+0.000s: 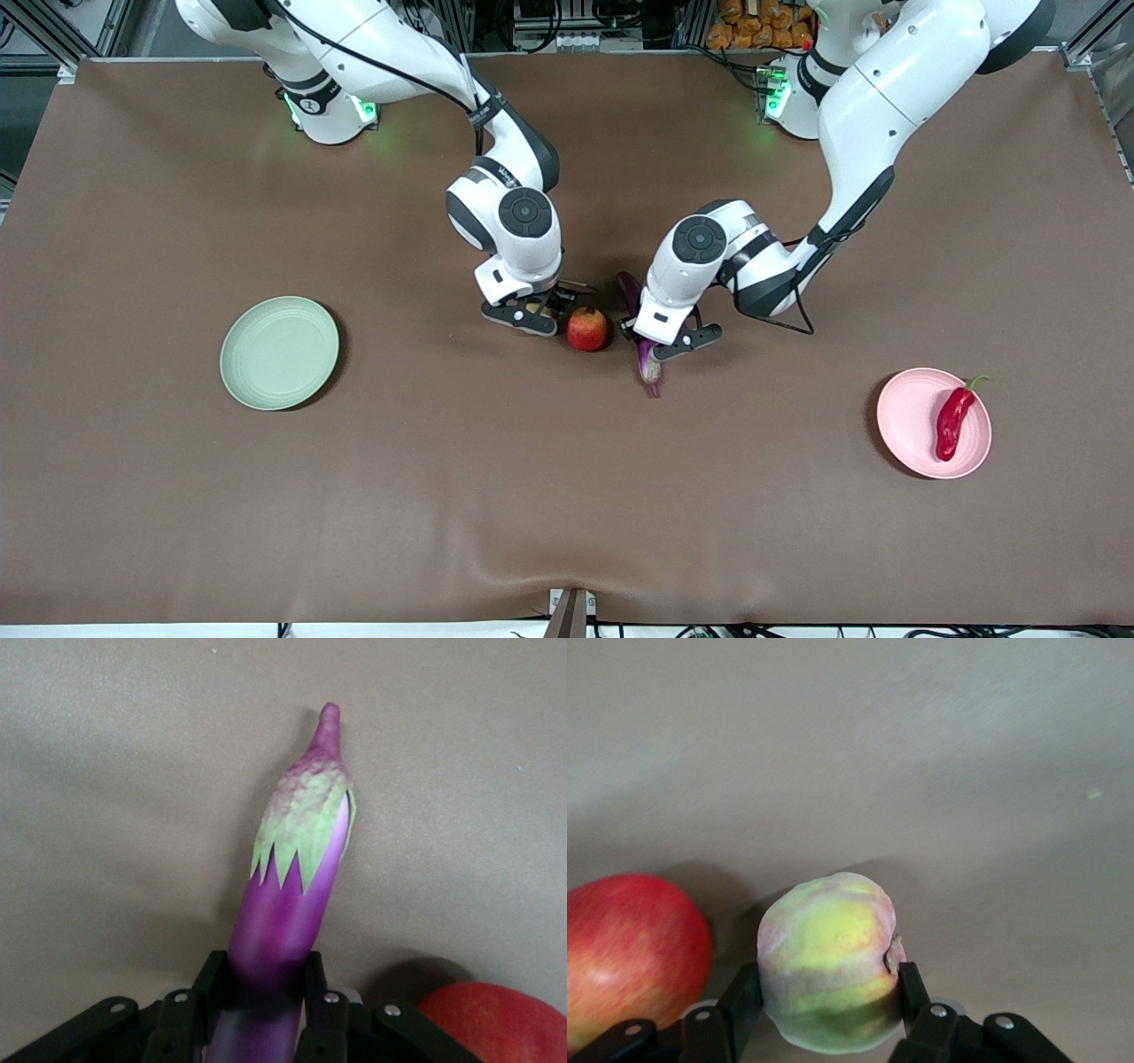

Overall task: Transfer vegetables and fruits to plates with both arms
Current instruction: 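Carry the peach toward the green plate while the left gripper carries the eggplant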

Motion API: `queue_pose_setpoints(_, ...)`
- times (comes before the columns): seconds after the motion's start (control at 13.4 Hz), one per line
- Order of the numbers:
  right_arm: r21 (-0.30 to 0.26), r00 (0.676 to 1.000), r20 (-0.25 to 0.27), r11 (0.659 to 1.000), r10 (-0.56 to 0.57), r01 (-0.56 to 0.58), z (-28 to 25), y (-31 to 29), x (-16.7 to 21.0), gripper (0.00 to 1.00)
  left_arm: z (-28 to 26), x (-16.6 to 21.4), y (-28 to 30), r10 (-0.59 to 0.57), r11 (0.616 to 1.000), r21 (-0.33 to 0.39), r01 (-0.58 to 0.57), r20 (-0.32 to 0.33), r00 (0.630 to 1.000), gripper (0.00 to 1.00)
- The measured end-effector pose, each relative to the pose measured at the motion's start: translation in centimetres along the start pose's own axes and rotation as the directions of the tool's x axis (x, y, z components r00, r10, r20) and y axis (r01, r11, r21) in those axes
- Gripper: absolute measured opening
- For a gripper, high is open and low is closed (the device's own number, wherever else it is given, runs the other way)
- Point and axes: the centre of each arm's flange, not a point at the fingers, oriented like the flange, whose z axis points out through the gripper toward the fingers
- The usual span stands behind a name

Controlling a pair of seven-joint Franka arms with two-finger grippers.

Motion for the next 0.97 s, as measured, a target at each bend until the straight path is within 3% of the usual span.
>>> queue_pose_setpoints(0.22,-0.057,1.000,0.021,0.998,-0.014,0.016,-5.1,3.7,4.6,0.68,-0.6,1.5,-0.3,0.045,0.999,-0.001,-0.045,-0.037,0.998,0.36)
queue_pose_setpoints(0.52,-0.044,0.995,0.030,0.995,-0.091,0.092,-9.6,13.4,14.8,0.68,-5.8,10.5,-5.7,0.102,0.995,-0.001,-0.102,-0.101,0.990,0.36)
queue_pose_setpoints(0.75,-0.068,0.979,0.112,0.982,-0.168,0.176,-8.5,22.1,20.6,0.68,-10.6,17.0,-12.7,0.203,0.978,0.071,-0.197,-0.096,0.974,0.36)
queue_pose_setpoints(0.97,-0.046,0.951,0.181,0.964,-0.250,0.262,-6.3,31.2,24.7,0.68,-14.2,22.5,-20.7,0.315,0.947,0.098,-0.305,-0.104,0.943,0.36)
